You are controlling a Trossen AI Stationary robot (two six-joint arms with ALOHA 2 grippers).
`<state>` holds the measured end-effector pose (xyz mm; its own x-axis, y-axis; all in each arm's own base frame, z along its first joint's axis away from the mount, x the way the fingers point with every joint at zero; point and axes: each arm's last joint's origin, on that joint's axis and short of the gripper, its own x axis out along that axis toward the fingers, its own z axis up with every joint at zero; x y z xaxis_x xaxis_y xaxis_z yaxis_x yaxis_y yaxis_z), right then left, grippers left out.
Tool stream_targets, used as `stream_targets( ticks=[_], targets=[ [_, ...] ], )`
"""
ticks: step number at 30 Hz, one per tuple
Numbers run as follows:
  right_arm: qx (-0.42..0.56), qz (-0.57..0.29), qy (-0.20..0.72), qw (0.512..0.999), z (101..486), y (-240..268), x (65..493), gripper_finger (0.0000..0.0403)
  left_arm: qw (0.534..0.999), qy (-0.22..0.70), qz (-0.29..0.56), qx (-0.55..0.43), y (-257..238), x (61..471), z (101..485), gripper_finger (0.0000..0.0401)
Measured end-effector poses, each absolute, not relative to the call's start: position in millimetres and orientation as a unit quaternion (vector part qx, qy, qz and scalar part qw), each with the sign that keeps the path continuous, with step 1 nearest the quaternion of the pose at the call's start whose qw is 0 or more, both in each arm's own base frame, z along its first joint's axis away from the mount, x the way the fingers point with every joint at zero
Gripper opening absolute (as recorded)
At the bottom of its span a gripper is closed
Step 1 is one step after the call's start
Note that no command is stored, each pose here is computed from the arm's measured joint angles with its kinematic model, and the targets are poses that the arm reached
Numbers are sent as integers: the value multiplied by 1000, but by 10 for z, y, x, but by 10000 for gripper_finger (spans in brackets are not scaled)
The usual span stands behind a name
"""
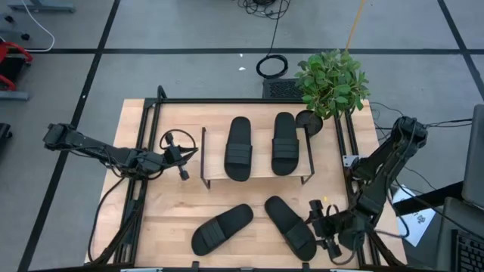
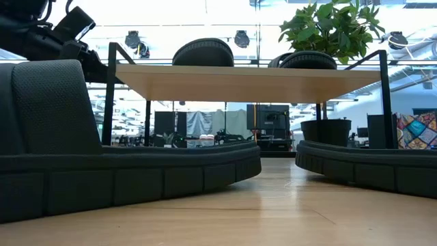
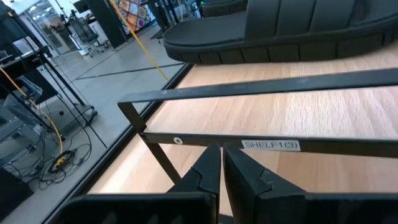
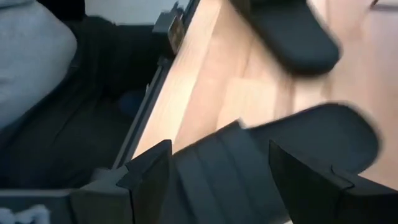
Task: Pick and place slides into the shelf
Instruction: Put the black slides under the shelf
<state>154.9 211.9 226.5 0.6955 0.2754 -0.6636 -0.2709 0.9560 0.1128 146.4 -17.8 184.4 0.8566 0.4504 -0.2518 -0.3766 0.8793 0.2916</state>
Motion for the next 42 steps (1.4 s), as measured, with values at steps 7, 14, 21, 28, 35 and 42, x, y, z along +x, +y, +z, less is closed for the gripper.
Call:
stream_targets(
  ticks=[7,14,21,28,35,42],
  targets=[
    [19,128,401,907,2007,2302,1529,258,957,157,217,112,-178,1464,1843,21],
    [-10,123,424,897,1929,2360,1478,258,959,146,218,104,-180,1471,1864,21],
    [-85,105,446,885,1796,2339,1417,241,960,144,219,102,-180,1472,1867,21],
    [-132,78,450,880,1680,2330,1421,198,959,147,220,106,-179,1470,1863,21],
    [-177,90,422,884,1867,2284,1408,175,959,147,218,105,-180,1471,1863,21],
    [-117,151,416,889,2271,2047,1593,169,959,151,214,107,-181,1469,1854,21]
  ],
)
